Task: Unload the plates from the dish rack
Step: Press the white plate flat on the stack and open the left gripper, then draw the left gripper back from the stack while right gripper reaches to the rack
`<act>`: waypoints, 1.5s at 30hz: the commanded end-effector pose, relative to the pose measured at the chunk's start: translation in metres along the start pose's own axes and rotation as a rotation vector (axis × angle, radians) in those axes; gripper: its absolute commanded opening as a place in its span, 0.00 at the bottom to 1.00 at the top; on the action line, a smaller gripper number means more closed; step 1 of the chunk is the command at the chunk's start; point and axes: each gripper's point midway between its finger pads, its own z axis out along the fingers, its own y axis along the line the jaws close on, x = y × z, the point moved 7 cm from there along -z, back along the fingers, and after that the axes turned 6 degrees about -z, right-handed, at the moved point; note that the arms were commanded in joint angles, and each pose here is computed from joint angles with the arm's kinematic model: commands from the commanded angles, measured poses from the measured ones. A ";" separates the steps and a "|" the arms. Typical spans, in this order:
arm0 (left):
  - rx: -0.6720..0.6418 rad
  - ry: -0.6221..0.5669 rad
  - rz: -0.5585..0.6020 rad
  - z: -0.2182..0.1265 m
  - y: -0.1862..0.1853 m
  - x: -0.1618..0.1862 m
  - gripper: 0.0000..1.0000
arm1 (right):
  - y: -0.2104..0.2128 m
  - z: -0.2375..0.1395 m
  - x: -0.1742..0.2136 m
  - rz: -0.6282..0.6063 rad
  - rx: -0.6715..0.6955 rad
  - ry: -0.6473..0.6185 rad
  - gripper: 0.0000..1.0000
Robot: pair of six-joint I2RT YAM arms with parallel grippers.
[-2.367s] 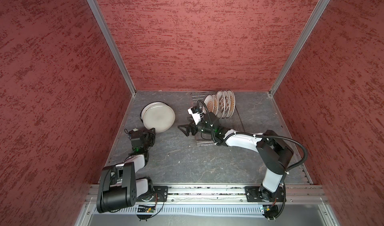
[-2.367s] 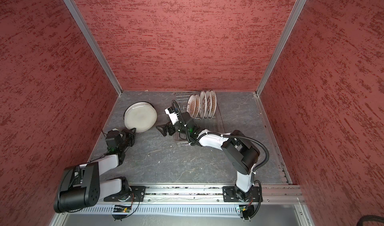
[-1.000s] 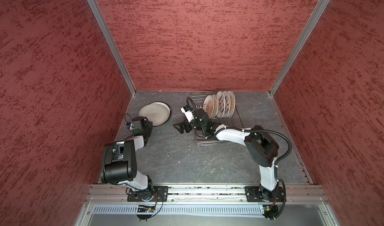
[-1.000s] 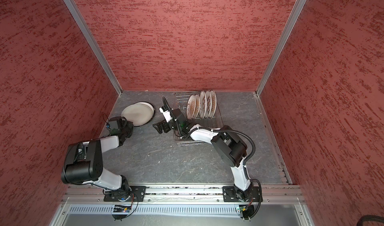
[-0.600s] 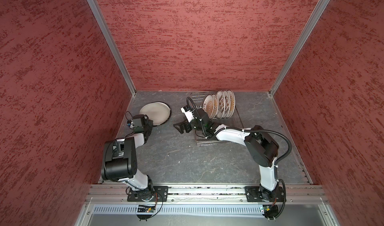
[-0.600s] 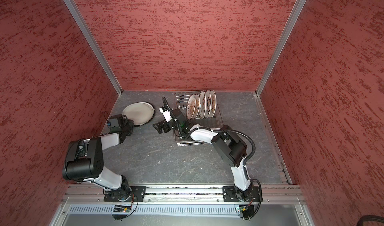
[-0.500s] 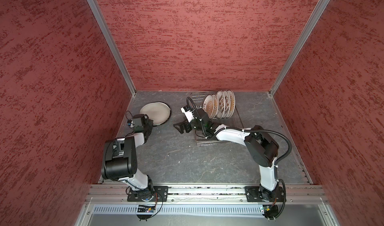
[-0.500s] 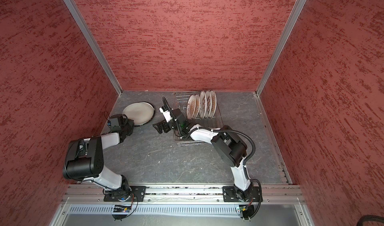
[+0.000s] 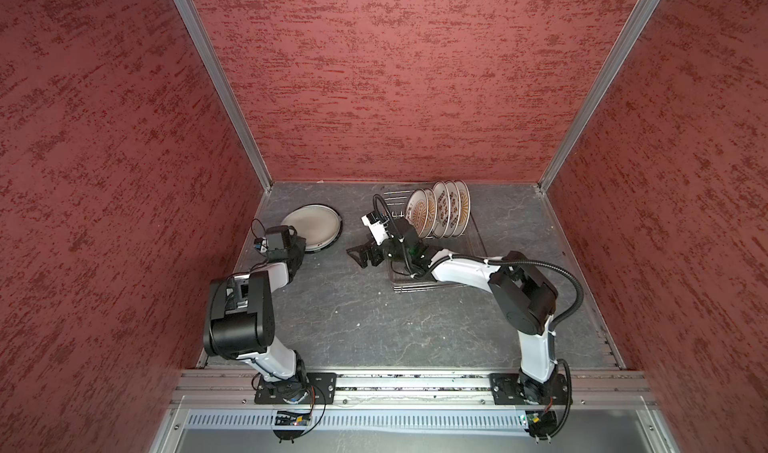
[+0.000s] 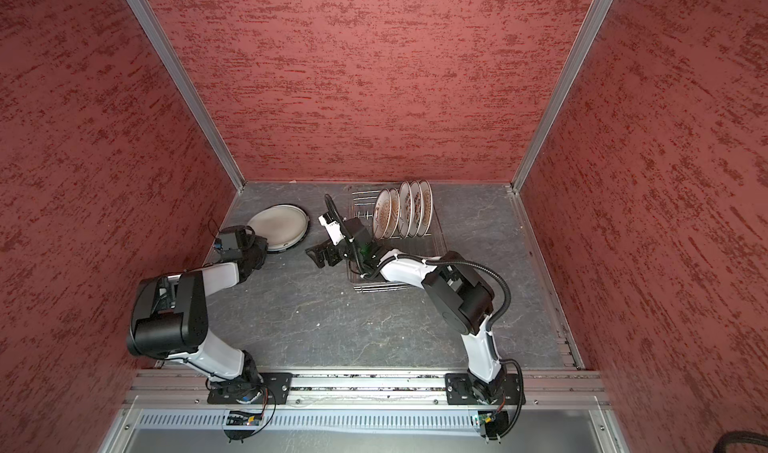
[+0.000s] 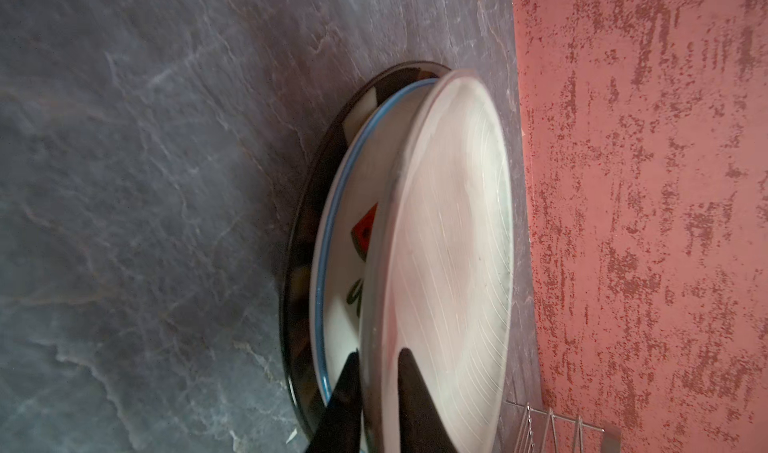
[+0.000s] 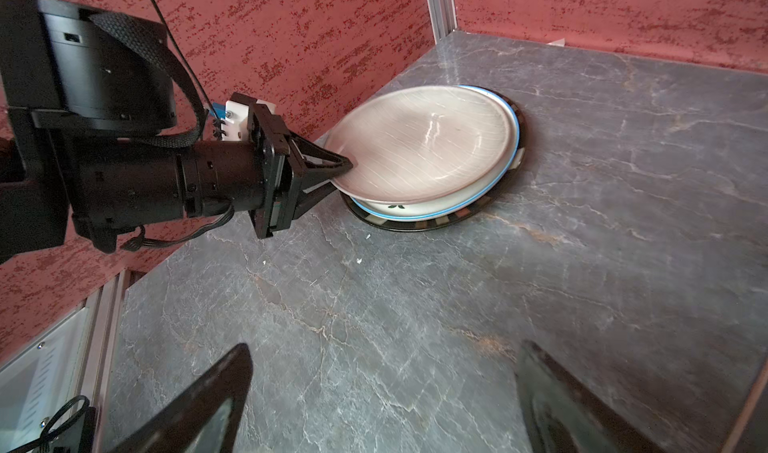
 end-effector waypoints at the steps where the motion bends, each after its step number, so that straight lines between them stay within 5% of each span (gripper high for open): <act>1: 0.036 -0.027 0.020 0.002 -0.014 -0.004 0.23 | 0.003 0.001 -0.007 -0.027 0.000 -0.030 0.99; 7: 0.001 -0.067 0.021 0.000 -0.010 -0.007 0.25 | 0.002 0.001 -0.007 -0.030 0.006 -0.029 0.99; 9: -0.014 -0.088 0.026 -0.002 -0.010 -0.009 0.37 | 0.002 0.001 -0.008 -0.031 0.007 -0.029 0.99; 27: -0.010 -0.138 0.012 -0.014 -0.008 -0.010 0.41 | 0.003 -0.002 -0.008 -0.035 0.010 -0.031 0.99; 45: 0.203 -0.204 0.114 -0.079 -0.022 0.002 1.00 | 0.021 -0.007 -0.011 -0.085 -0.041 -0.064 0.99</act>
